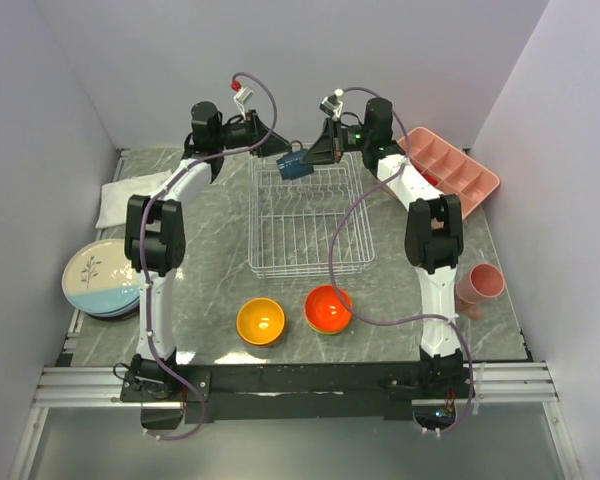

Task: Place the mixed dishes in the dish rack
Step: Turn the cup upside down in the dish rack.

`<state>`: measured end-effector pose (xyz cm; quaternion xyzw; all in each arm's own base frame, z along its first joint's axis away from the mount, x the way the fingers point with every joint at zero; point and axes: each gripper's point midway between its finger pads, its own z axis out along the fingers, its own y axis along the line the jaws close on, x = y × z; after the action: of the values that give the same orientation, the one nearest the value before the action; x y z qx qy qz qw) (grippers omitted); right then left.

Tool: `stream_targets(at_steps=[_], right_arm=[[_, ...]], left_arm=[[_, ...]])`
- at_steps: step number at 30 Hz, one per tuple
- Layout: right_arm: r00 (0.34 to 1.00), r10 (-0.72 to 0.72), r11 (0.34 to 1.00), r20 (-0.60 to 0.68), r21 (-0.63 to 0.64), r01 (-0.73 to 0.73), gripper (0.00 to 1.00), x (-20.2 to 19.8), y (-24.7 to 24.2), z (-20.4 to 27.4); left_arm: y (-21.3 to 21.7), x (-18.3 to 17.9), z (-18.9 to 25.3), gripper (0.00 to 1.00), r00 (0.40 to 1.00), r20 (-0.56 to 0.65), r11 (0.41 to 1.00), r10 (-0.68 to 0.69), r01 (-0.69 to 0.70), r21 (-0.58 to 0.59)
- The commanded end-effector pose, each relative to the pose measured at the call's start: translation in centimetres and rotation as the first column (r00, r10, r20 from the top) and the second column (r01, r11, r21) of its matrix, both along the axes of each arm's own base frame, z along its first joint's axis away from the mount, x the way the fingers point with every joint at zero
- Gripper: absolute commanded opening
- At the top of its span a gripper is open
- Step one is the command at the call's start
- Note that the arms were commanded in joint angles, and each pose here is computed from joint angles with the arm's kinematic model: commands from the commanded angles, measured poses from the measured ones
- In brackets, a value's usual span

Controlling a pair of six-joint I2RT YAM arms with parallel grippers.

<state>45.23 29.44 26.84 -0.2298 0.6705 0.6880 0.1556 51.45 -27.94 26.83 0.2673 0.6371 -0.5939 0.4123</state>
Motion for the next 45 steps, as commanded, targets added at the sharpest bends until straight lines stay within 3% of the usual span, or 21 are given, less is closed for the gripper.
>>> stream_targets(at_steps=[1, 5, 10, 11, 14, 16, 19, 21, 27, 31, 32, 34, 35, 37, 39, 40, 41, 45], right_arm=[[0.996, 0.031, 0.999, 0.083, 0.018, -0.033, 0.0, -0.1, 0.9, 1.6], [0.998, 0.039, 0.999, 0.053, 0.011, -0.04, 0.0, -0.3, 1.4, 0.8], [0.999, 0.029, 1.0, 0.043, 0.006, -0.029, 0.0, 0.0, 1.4, 0.3], [0.999, 0.029, 1.0, 0.041, 0.005, -0.029, 0.0, 0.1, 1.5, 0.1], [0.999, 0.015, 1.0, 0.045, 0.003, -0.016, 0.0, 0.4, 1.5, -0.1], [0.999, 0.011, 1.0, 0.046, 0.003, -0.011, 0.0, 0.6, 1.4, 0.0], [0.999, 0.012, 1.0, 0.048, 0.003, -0.013, 0.0, 0.7, 1.4, -0.1], [0.999, 0.014, 1.0, 0.043, 0.003, -0.014, 0.0, 0.7, 1.3, -0.1], [0.999, 0.027, 1.0, 0.035, 0.005, -0.028, 0.0, 0.4, 1.3, -0.1], [0.999, 0.028, 1.0, 0.034, 0.004, -0.028, 0.0, 0.5, 1.3, -0.3], [0.999, 0.026, 1.0, 0.034, 0.004, -0.026, 0.0, 0.6, 1.2, -0.3], [1.0, 0.014, 1.0, 0.027, 0.0, -0.014, 0.0, 0.8, 1.2, -0.5], [0.999, -0.001, 1.0, 0.041, 0.0, 0.001, 0.14, 1.0, 1.0, -0.5], [0.999, -0.037, 0.999, 0.023, -0.011, 0.037, 0.16, 1.7, 0.3, -0.5], [0.985, -0.148, 0.988, 0.093, -0.028, 0.151, 0.25, 3.9, -1.5, 0.1], [0.981, -0.188, 0.979, 0.043, -0.07, 0.191, 0.33, 4.3, -2.4, -0.5], [0.959, -0.247, 0.962, 0.138, -0.082, 0.259, 0.45, 5.7, -3.0, 0.0], [0.901, -0.347, 0.907, 0.26, -0.152, 0.393, 0.58, 7.8, -5.5, 0.8]], left_arm=[[-0.9, -1.8, 1.3, 0.64, 0.998, 0.025, 0.998, -0.06, 0.06, -0.001], [-1.4, -2.0, 1.6, 0.56, 0.997, 0.034, 0.998, -0.07, 0.07, -0.008], [-1.6, -2.0, 1.7, 0.38, 0.997, 0.028, 0.998, -0.068, 0.068, -0.008], [-1.6, -2.0, 1.7, 0.28, 0.997, 0.024, 0.998, -0.068, 0.068, -0.006], [-1.5, -2.0, 1.4, 0.07, 0.998, 0.011, 0.998, -0.063, 0.063, -0.001], [-1.3, -2.1, 1.3, 0.07, 0.998, -0.002, 0.998, -0.062, 0.062, -0.002], [-1.0, -2.1, 1.1, 0.15, 0.998, -0.011, 0.998, -0.06, 0.06, 0.005], [-0.8, -2.2, 0.8, 0.31, 0.998, -0.011, 0.998, -0.062, 0.063, 0.01], [0.1, -2.3, 0.4, 0.32, 0.997, -0.016, 0.997, -0.072, 0.072, 0.027], [0.1, -2.2, 0.0, 0.15, 0.997, -0.03, 0.997, -0.066, 0.067, 0.031], [0.1, -2.2, 0.0, 0.03, 0.997, -0.04, 0.998, -0.063, 0.064, 0.028], [0.1, -1.9, -0.2, 0.01, 0.997, -0.057, 0.999, -0.045, 0.046, 0.026], [0.2, -1.7, -0.1, 0.01, 0.997, -0.072, 0.999, -0.033, 0.034, 0.024], [0.7, -0.8, 0.0, 0.01, 0.994, -0.108, 1.0, 0.021, -0.02, 0.018], [1.2, -0.4, -0.3, 0.01, 0.984, -0.172, 0.999, 0.048, -0.046, 0.016], [1.6, 0.0, -0.4, 0.01, 0.979, -0.192, 0.997, 0.072, -0.069, 0.023], [1.8, 0.2, -0.4, 0.01, 0.976, -0.202, 0.996, 0.083, -0.079, 0.029], [3.0, 1.4, 0.1, 0.01, 0.95, -0.261, 0.985, 0.172, -0.17, 0.031]])
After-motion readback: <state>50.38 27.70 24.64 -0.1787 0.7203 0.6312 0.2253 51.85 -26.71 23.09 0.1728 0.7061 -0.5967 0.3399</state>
